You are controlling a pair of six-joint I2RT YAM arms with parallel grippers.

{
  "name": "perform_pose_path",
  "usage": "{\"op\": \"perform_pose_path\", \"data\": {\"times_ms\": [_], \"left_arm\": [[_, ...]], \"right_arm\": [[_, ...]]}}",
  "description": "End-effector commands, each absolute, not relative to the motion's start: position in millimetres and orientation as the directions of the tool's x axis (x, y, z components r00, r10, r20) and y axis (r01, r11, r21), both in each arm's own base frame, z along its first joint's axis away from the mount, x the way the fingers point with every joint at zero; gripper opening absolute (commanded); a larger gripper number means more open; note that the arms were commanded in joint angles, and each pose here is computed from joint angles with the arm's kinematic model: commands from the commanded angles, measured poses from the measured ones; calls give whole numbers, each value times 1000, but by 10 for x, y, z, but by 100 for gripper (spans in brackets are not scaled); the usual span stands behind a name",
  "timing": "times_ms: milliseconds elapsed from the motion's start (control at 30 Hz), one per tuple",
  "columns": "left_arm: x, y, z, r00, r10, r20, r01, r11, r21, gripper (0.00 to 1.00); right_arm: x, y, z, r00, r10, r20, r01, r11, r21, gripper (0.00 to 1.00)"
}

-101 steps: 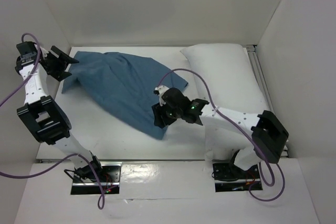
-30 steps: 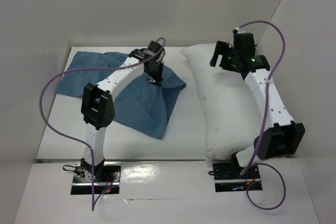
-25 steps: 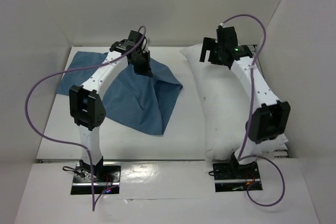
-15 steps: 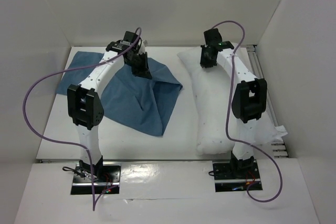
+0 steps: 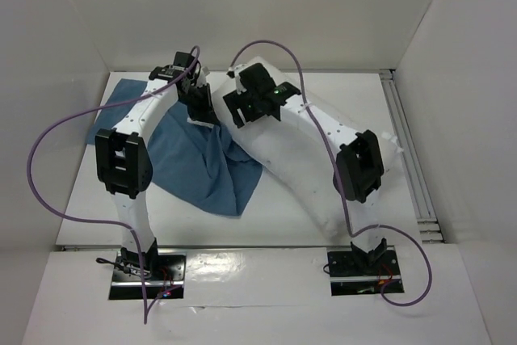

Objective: Put the pillow into the pillowcase

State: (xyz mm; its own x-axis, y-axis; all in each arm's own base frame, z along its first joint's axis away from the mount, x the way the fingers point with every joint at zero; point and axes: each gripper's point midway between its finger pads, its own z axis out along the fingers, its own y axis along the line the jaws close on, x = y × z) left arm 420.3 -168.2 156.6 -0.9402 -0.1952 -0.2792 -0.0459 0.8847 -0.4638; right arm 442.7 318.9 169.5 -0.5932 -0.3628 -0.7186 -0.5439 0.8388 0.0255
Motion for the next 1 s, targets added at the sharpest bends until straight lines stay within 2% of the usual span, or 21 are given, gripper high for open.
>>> {"op": "perform_pose_path", "data": {"times_ms": [0, 67, 100, 300, 500, 567, 600, 633, 667, 700, 733, 800, 933, 967], "left_arm": [[4176, -1685, 1820, -924, -201, -325, -13, 866, -499, 0], [4160, -1678, 1788, -927, -193, -322, -9, 869, -494, 0], [4160, -1678, 1787, -927, -193, -322, -9, 869, -494, 0], [4185, -1683, 1756, -927, -193, -322, -9, 869, -494, 0], [4208, -1621, 1764, -925, -208, -318, -21, 864, -502, 0], [4208, -1621, 1764, -925, -208, -318, -21, 864, -502, 0], [4208, -1621, 1764, -925, -208, -318, -21, 864, -502, 0], [4192, -1618, 1734, -928, -207, -310, -26, 865, -501, 0], [4191, -1615, 1731, -928, -199, -315, -18, 867, -498, 0], [4206, -1577, 1731, -926, -208, -315, -25, 867, -498, 0], [4206, -1576, 1731, -926, -208, -315, -25, 867, -498, 0], [4206, -1576, 1731, -926, -208, -315, -25, 867, -498, 0], [4215, -1554, 1740, -925, -223, -307, -39, 861, -507, 0], [4215, -1554, 1740, -925, -223, -307, -39, 861, -507, 0]], "right_arm": [[4422, 2864, 2412, -529, -253, -810, -459, 888, 22, 85], [4328, 2646, 2404, -566, -207, -798, -396, 917, 43, 87], [4210, 2552, 2611, -552, -155, -819, -364, 929, 70, 89], [3566, 1857, 2259, -680, -40, -732, -124, 990, 62, 89], [2896, 1433, 1729, -774, 108, -624, 58, 993, 101, 89], [2713, 1329, 1397, -813, 140, -565, 108, 990, 90, 85], [2691, 1257, 1285, -826, 159, -540, 130, 987, 92, 80], [2669, 1190, 1212, -831, 187, -524, 165, 982, 89, 66], [2641, 1096, 1180, -828, 219, -516, 207, 975, 81, 14], [2651, 930, 1197, -812, 257, -525, 267, 962, 57, 0], [2554, 808, 1198, -818, 265, -510, 297, 955, 20, 0], [2581, 614, 1489, -753, 318, -577, 370, 929, 29, 0], [2446, 338, 1925, -699, 352, -623, 455, 890, -8, 0], [2338, 278, 1934, -722, 339, -603, 458, 888, -48, 0]]}}
